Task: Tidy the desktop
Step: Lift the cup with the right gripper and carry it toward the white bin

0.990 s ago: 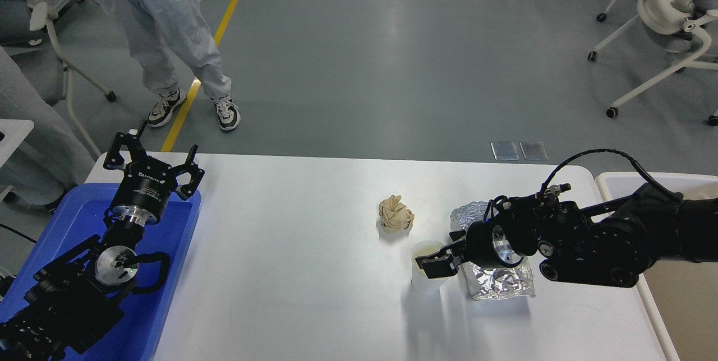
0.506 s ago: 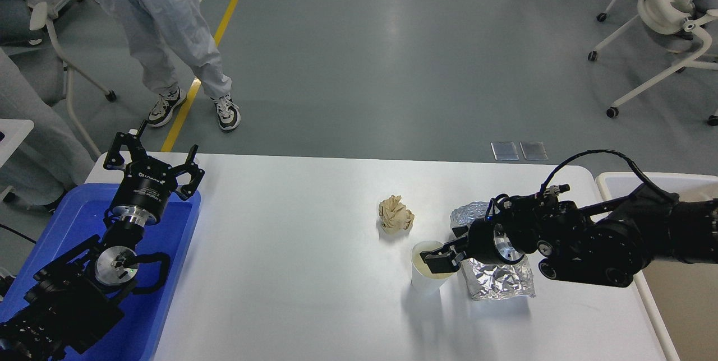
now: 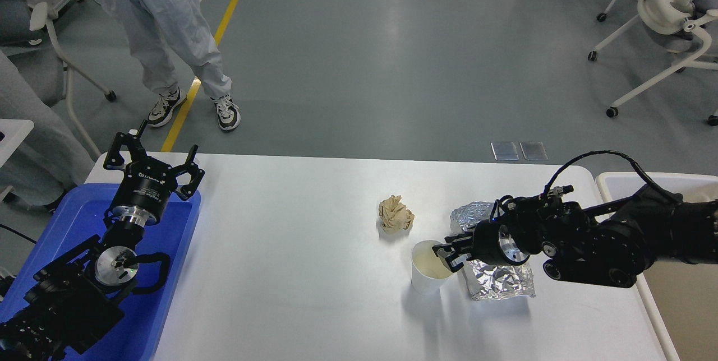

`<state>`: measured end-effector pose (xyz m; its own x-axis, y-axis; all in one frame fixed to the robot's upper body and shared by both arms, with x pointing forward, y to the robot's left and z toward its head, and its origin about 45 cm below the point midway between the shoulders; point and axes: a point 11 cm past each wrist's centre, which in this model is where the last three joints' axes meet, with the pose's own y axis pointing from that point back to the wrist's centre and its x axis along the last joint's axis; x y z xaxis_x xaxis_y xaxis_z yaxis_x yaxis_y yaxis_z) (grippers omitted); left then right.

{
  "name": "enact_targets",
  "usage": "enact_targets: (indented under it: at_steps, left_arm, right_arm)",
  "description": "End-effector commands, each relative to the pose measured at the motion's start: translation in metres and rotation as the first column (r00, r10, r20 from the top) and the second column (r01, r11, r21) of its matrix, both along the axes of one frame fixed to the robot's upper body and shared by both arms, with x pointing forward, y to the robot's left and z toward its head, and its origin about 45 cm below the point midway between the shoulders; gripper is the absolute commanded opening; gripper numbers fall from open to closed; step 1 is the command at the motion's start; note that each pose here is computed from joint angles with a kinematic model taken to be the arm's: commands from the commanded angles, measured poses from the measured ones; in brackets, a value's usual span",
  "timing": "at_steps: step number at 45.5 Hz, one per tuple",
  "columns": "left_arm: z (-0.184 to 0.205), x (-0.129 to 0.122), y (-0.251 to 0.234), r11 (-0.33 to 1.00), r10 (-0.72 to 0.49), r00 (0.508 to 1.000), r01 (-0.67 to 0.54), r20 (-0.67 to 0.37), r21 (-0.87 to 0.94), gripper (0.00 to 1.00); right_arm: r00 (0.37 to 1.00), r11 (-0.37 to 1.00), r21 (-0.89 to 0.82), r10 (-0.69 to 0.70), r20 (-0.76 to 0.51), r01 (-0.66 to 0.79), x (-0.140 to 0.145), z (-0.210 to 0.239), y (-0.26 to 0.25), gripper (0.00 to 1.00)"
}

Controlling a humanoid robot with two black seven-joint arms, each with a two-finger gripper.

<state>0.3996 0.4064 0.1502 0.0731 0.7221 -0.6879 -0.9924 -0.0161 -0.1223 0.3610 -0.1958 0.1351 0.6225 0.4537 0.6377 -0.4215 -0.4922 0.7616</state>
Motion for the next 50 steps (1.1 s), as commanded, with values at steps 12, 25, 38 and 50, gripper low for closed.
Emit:
enact_targets:
  at_steps: [12, 25, 38, 50]
  left_arm:
    - [0.000, 0.000, 0.000, 1.000, 0.000, 1.000, 0.000, 0.001, 0.000, 1.00]
    - [0.000, 0.000, 0.000, 1.000, 0.000, 1.000, 0.000, -0.001, 0.000, 1.00]
    - [0.000, 0.000, 0.000, 1.000, 0.000, 1.000, 0.000, -0.001, 0.000, 1.00]
    - [0.000, 0.000, 0.000, 1.000, 0.000, 1.000, 0.000, -0.001, 0.000, 1.00]
  right_arm:
    - [0.999, 1.000, -0.013, -0.014, -0.032, 0.013, 0.003, 0.015, -0.003, 0.00]
    - [0.991, 0.994, 0.055, -0.093, -0.097, 0.099, 0.006, 0.082, -0.002, 0.00]
    - [0.995, 0.995, 0.051, -0.089, -0.050, 0.092, 0.012, 0.149, -0.011, 0.00]
    - [0.991, 0.991, 0.022, -0.132, -0.029, 0.132, 0.021, 0.192, -0.031, 0.00]
